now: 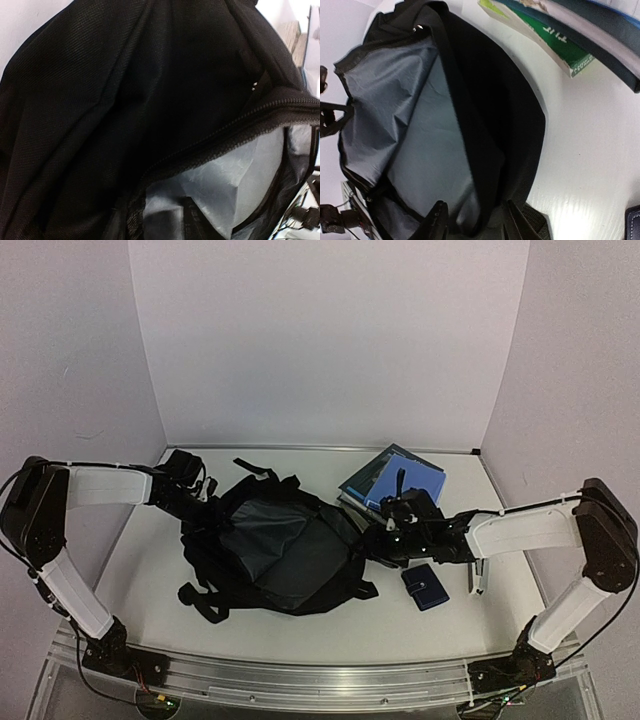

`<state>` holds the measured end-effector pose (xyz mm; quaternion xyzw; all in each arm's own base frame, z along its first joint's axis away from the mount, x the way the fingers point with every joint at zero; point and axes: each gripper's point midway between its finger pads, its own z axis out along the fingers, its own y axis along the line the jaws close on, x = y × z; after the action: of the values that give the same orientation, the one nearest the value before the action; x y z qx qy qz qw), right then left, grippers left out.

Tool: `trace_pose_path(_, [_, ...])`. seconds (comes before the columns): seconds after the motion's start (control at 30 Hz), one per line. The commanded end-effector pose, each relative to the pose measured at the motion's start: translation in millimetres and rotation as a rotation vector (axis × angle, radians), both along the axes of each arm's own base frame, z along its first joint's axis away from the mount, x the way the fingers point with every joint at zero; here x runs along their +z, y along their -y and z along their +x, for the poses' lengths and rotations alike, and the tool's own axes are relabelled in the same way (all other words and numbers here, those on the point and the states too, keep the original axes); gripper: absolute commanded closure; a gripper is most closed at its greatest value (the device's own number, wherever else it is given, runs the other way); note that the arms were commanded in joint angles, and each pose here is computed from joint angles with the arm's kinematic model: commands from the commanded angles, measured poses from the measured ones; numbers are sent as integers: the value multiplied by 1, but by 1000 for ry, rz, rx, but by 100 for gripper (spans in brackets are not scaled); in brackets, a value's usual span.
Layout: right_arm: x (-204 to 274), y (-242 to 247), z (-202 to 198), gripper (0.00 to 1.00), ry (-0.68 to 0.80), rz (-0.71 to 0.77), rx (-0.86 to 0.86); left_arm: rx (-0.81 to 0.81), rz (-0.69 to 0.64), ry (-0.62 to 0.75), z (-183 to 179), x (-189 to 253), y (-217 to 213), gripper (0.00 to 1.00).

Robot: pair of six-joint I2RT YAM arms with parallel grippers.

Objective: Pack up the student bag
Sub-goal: Pick up the files from the center of the board.

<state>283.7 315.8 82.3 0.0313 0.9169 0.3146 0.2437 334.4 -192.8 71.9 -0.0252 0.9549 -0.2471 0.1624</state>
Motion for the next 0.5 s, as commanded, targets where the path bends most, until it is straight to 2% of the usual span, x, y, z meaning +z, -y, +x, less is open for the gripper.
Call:
trace_pose_path(0.0, [40, -6, 12, 51, 79, 59, -3, 0, -76, 99, 11, 34, 9, 46])
trace_pose_path(0.1, [46, -7, 11, 44, 87, 73, -2, -10, -104, 129, 10, 46, 12, 27])
trace_pose_path(0.23, [60, -5, 10, 33, 125, 87, 9, -39, -144, 184, 7, 64, 15, 7])
trace_pose_path(0.37, [85, 2, 15, 19, 193, 101, -10, -35, -138, 213, 5, 75, 12, 0])
trace_pose_path(0.47, [97, 13, 21, 14, 218, 104, -33, -26, -125, 223, 4, 80, 8, 0])
